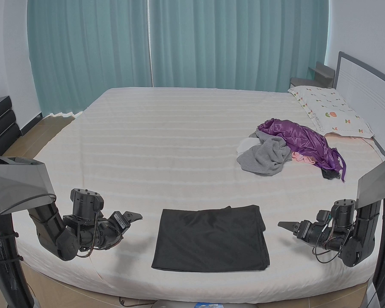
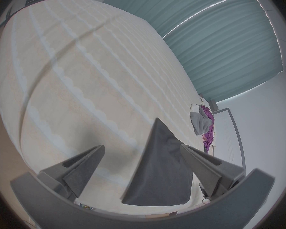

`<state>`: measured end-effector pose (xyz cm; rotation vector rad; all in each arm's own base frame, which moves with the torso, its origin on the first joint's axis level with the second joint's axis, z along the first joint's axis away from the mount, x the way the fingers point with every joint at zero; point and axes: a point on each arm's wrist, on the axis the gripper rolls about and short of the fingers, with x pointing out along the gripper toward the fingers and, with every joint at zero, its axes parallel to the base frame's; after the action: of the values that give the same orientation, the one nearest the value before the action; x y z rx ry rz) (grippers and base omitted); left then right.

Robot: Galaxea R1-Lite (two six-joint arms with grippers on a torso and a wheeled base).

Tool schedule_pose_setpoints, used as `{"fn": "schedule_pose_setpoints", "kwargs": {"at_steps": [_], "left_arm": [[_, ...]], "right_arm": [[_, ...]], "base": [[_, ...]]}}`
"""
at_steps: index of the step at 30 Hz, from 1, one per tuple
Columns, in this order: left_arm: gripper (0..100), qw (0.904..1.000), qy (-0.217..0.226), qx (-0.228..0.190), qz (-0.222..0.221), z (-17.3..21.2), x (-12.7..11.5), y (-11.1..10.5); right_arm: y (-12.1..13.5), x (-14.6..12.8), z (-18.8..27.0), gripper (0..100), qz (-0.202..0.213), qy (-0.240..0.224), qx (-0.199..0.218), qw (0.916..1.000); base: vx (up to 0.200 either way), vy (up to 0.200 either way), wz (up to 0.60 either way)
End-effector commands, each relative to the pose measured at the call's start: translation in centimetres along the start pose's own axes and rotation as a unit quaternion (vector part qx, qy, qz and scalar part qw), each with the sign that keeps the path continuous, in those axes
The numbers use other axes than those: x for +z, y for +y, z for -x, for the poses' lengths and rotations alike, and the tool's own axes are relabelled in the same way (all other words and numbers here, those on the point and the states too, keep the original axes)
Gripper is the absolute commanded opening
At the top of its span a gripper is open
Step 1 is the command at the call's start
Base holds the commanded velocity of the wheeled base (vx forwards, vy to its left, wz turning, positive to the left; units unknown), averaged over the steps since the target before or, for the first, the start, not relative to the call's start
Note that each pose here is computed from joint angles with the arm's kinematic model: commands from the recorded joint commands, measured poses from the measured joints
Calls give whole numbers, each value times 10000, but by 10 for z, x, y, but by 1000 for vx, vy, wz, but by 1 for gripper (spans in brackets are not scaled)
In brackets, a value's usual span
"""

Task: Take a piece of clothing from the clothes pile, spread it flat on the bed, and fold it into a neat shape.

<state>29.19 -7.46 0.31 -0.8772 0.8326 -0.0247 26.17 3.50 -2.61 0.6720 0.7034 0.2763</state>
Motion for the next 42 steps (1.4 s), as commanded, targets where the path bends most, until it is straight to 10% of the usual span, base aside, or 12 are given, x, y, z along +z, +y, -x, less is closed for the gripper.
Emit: {"fn": "schedule_pose_setpoints", "kwargs": {"at_steps": [1, 23, 37, 38, 42], "left_arm": [[100, 10000, -18, -47, -41, 0, 0, -3], [100, 9882, -351, -202, -1475, -113, -2, -53], [100, 9877, -122, 31, -1557, -132, -2, -59], [0, 9877, -134, 40, -1557, -133, -2, -58], [0, 9871, -329, 189, -1555, -135, -2, -56]], "right_arm": [[2, 6, -7, 100, -164, -141, 131, 9997], [-3, -2, -26, 100, -785, 50, 148, 9968], [-3, -3, -27, 100, -776, 66, 141, 9969], [-3, -3, -27, 100, -776, 61, 135, 9969], [-2, 0, -31, 100, -732, -8, 181, 9972]], "base": [[0, 0, 0], [0, 0, 0], [0, 0, 0], [0, 0, 0], [0, 0, 0]]}}
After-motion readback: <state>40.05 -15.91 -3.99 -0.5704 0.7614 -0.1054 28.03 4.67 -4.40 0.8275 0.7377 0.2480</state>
